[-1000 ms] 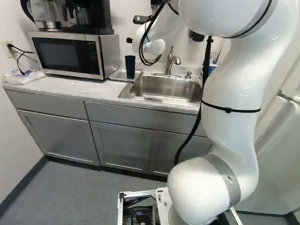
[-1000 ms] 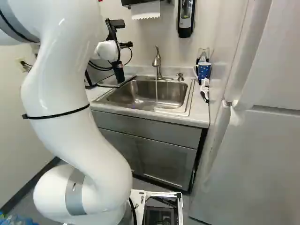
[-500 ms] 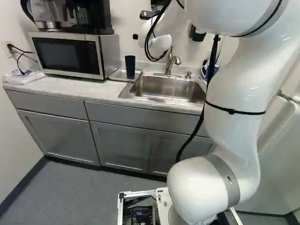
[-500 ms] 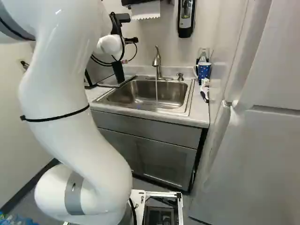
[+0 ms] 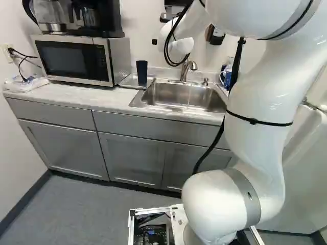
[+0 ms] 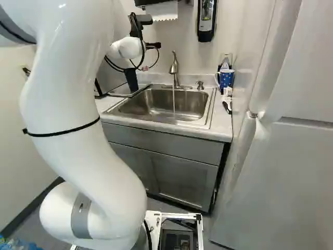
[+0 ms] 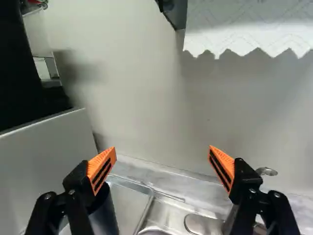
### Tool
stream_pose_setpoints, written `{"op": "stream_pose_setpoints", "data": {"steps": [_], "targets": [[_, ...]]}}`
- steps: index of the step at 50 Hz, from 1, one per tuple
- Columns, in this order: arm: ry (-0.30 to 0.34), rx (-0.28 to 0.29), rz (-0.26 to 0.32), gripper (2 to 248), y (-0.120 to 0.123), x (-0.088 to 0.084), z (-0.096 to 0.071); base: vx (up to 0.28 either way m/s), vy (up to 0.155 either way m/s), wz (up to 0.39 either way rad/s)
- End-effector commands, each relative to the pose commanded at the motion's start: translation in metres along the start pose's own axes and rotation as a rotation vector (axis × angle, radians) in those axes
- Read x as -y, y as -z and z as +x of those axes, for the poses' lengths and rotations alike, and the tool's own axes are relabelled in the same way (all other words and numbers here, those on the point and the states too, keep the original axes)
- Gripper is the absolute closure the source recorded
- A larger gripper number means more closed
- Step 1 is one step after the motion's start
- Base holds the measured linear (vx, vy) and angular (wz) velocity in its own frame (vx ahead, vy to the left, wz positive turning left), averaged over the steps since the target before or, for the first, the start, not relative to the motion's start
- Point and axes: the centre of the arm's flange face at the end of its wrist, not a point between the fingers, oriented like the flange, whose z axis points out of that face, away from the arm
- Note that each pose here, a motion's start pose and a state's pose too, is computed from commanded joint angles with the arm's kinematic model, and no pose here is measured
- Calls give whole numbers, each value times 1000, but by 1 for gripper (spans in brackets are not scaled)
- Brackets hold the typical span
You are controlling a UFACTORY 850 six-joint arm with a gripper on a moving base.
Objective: Rinse the cup and place it in the tray
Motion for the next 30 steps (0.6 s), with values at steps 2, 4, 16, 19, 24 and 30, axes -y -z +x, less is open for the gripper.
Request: {"op": "stream_pose_setpoints", "data": {"steps": [2, 4, 16, 19, 24, 30], "targets": [[0, -2, -5, 3, 0, -3, 2, 0, 0, 0], [0, -5, -9, 3, 1, -6, 4, 0, 0, 0], [0, -20, -38, 3, 3, -23, 17, 0, 0, 0], [0, -23, -45, 3, 3, -28, 19, 0, 0, 0], [1, -27, -58, 3, 4, -35, 25, 0, 0, 0], [1, -27, -74, 3, 3, -45, 29, 0, 0, 0]]}}
